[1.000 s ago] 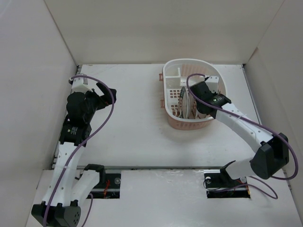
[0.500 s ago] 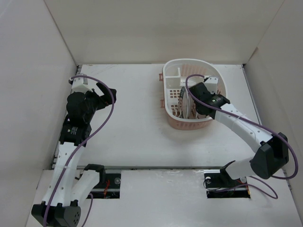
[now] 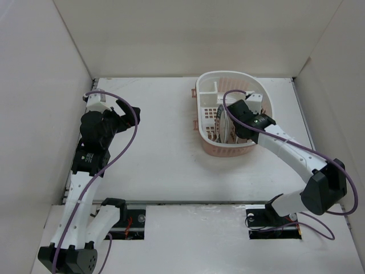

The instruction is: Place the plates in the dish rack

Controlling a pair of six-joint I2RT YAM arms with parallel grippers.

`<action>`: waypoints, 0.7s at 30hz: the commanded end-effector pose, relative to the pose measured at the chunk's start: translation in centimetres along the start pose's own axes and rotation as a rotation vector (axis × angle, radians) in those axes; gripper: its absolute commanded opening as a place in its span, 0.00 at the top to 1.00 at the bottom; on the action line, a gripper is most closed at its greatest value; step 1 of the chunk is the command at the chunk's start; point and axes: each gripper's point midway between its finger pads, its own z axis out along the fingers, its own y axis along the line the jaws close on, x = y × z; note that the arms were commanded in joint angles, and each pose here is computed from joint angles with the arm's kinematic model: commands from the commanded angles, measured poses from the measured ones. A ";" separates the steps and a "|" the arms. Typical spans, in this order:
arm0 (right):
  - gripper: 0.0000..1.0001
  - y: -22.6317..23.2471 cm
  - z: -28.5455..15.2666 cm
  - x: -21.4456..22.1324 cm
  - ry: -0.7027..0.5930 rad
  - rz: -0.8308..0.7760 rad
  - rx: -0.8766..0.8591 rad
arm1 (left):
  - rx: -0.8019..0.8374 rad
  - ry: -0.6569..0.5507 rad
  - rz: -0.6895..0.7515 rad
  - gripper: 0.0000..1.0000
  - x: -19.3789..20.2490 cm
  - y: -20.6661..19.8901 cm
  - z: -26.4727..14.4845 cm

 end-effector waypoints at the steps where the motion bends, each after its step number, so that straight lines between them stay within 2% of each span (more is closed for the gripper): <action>1: 0.59 0.0 -0.8 -0.6 -0.018 0.028 -0.006 | 0.053 -0.054 0.020 0.00 -1.9 -1.5 -0.8; 7: 0.37 -0.9 -1.5 -0.8 -0.015 0.036 0.009 | 0.049 -0.046 0.019 0.00 -1.7 -1.4 -0.5; 13: 0.31 -1.4 -2.8 -1.9 -0.035 0.065 -0.011 | 0.045 -0.038 0.019 0.00 -1.3 -1.2 -0.4; 21: 0.30 -3.0 -4.7 -3.7 -0.071 0.084 -0.003 | 0.049 -0.046 0.019 0.00 -1.5 -1.3 -0.4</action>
